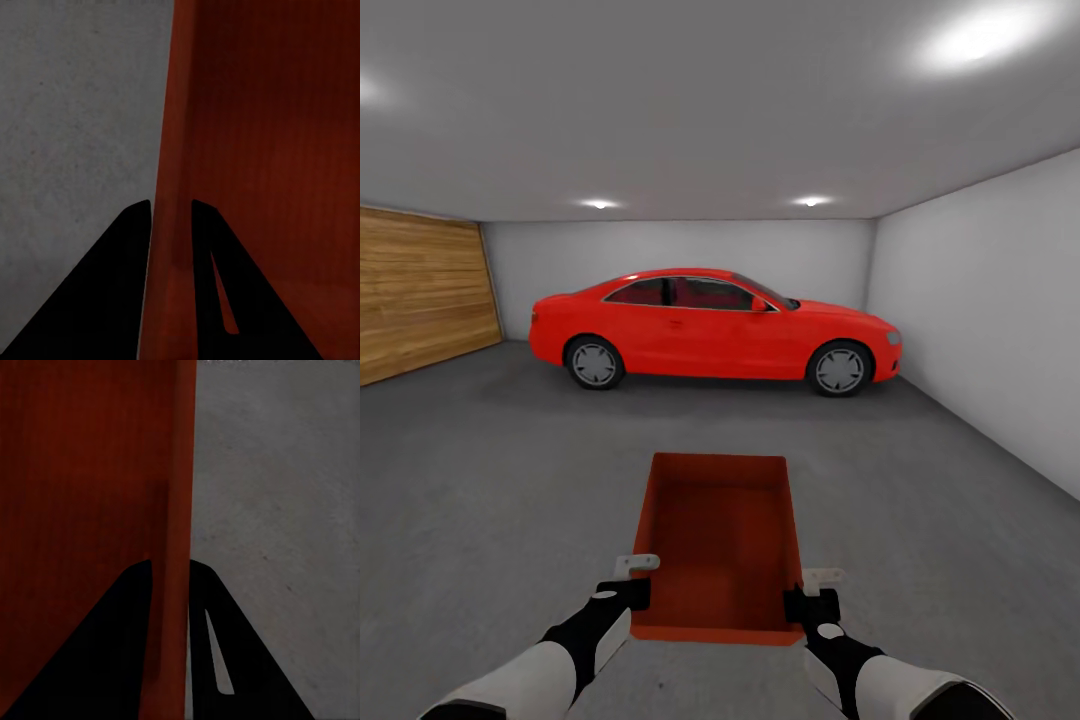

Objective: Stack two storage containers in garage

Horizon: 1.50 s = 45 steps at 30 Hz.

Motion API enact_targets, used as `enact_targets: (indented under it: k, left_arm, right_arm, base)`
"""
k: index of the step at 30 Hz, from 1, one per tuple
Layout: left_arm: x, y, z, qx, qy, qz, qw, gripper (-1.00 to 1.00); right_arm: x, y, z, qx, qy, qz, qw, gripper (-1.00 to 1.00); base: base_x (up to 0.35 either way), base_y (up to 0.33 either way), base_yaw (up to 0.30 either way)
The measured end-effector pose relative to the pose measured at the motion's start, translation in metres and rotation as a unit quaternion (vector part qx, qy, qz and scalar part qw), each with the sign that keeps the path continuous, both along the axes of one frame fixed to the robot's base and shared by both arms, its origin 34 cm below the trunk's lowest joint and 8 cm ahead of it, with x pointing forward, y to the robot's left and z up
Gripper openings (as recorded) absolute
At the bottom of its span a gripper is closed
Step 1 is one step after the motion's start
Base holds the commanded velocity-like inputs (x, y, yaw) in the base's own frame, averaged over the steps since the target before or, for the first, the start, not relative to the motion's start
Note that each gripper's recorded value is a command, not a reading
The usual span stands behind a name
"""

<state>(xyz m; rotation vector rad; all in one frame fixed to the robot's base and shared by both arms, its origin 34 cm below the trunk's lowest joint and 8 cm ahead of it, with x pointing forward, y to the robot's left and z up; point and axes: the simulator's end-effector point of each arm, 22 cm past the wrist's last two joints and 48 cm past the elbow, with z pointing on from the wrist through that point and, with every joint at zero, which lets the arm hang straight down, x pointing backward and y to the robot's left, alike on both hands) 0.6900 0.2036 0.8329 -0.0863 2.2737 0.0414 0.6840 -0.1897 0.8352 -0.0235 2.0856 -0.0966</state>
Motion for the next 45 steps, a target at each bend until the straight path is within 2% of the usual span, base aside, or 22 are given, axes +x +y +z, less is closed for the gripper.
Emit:
enact_targets:
  k: [45]
  left_arm:
    - [0.0000,0.0000,0.0000,0.000,0.000,0.000,1.0000,-1.00]
  right_arm:
    - [-0.0001,0.0000,-0.0001,0.000,0.000,0.000,1.0000,-1.00]
  base:
    - [0.321,0.000,0.000]
